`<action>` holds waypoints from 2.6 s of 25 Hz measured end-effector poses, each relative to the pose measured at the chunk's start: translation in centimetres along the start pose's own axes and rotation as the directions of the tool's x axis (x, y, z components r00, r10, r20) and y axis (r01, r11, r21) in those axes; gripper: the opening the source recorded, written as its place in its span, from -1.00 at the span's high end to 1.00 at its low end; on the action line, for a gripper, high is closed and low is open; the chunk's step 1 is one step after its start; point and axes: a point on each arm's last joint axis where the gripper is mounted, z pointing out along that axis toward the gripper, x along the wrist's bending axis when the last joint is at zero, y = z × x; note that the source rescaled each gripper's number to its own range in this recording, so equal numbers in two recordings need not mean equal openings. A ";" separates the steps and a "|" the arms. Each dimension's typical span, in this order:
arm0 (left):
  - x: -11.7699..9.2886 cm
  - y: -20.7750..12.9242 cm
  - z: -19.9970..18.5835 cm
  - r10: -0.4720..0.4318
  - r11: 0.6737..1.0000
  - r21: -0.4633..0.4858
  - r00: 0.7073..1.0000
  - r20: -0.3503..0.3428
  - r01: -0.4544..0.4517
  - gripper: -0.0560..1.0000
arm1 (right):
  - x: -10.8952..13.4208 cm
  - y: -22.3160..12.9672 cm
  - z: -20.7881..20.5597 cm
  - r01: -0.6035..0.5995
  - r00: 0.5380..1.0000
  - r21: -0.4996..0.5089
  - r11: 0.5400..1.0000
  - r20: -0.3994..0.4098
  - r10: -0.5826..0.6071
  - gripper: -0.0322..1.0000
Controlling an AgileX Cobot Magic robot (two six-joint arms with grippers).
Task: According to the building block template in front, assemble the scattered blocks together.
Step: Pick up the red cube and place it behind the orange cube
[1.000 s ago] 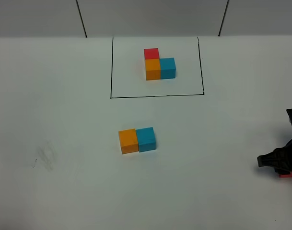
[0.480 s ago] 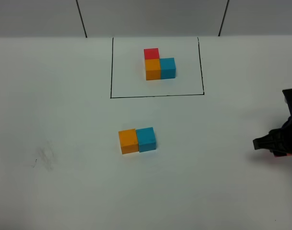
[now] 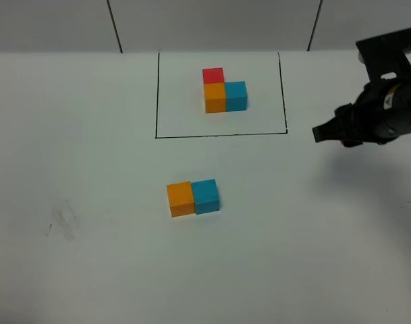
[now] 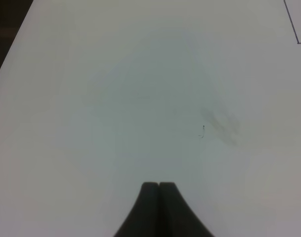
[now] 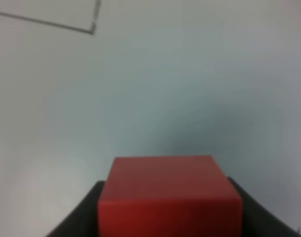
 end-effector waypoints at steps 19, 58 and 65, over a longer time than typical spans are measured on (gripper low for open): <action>0.0 0.0 0.0 0.002 1.000 0.000 1.000 0.000 -0.002 0.89 | 13.2 6.6 2.8 0.232 0.934 -0.074 0.970 -0.263 -0.243 0.10; 0.0 0.0 0.0 0.002 1.000 0.000 1.000 0.000 -0.002 0.89 | 19.6 5.4 9.9 0.059 0.922 0.108 0.992 -0.387 -0.013 0.10; 0.0 0.0 0.0 0.002 1.000 0.000 1.000 0.000 -0.002 0.89 | 18.9 5.1 10.1 -0.106 0.945 0.192 0.976 -0.286 0.159 0.10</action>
